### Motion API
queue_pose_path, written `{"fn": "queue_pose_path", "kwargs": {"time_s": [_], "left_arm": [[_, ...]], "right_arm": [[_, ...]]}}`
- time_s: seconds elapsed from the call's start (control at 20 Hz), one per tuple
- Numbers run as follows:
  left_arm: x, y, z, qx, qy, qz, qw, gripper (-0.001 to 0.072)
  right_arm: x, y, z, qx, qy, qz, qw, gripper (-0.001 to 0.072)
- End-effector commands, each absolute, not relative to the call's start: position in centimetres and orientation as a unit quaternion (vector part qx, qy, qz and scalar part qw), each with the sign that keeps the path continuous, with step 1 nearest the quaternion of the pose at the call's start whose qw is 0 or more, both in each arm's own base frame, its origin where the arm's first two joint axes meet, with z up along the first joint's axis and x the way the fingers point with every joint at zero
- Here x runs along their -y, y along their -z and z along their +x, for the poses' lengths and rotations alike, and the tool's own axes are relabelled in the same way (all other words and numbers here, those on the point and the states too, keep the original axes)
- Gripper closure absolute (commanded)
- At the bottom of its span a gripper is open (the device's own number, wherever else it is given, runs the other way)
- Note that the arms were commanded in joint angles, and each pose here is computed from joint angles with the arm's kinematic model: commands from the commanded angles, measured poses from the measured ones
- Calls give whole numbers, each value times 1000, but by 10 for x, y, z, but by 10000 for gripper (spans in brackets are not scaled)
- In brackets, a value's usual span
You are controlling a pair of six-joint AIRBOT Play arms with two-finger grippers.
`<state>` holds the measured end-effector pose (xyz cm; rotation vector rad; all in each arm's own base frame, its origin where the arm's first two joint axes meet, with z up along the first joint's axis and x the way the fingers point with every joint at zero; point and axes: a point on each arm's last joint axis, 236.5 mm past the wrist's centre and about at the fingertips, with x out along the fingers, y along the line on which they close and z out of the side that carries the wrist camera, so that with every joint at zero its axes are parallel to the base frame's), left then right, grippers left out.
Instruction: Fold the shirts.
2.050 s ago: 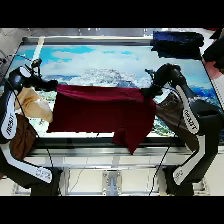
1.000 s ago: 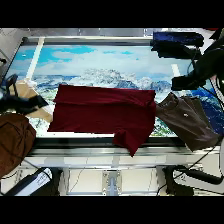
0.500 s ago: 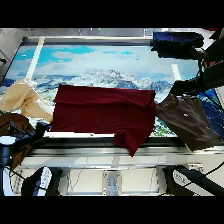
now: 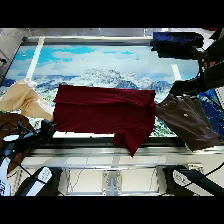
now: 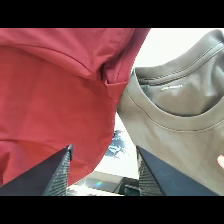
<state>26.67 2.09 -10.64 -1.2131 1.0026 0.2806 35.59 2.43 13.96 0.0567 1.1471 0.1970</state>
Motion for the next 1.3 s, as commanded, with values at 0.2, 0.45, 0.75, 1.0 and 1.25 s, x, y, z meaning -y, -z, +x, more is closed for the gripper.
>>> {"fn": "queue_pose_path", "kwargs": {"time_s": [0.2,0.45,0.75,1.0,1.25], "left_arm": [[-25,102,284,-436,-104,-540,713,695],[-24,90,291,-435,-78,-522,729,695],[-22,89,291,-437,-73,-522,729,695],[-18,89,290,-440,-67,-524,726,695],[-18,88,290,-441,-66,-525,725,695]], "right_arm": [[-16,-128,330,-591,-85,12,802,256],[-42,-14,263,-673,-114,68,727,255],[-123,58,178,-733,-174,256,605,173],[-131,69,188,-730,-161,265,609,179],[-167,103,173,-760,-179,202,591,179]]}}
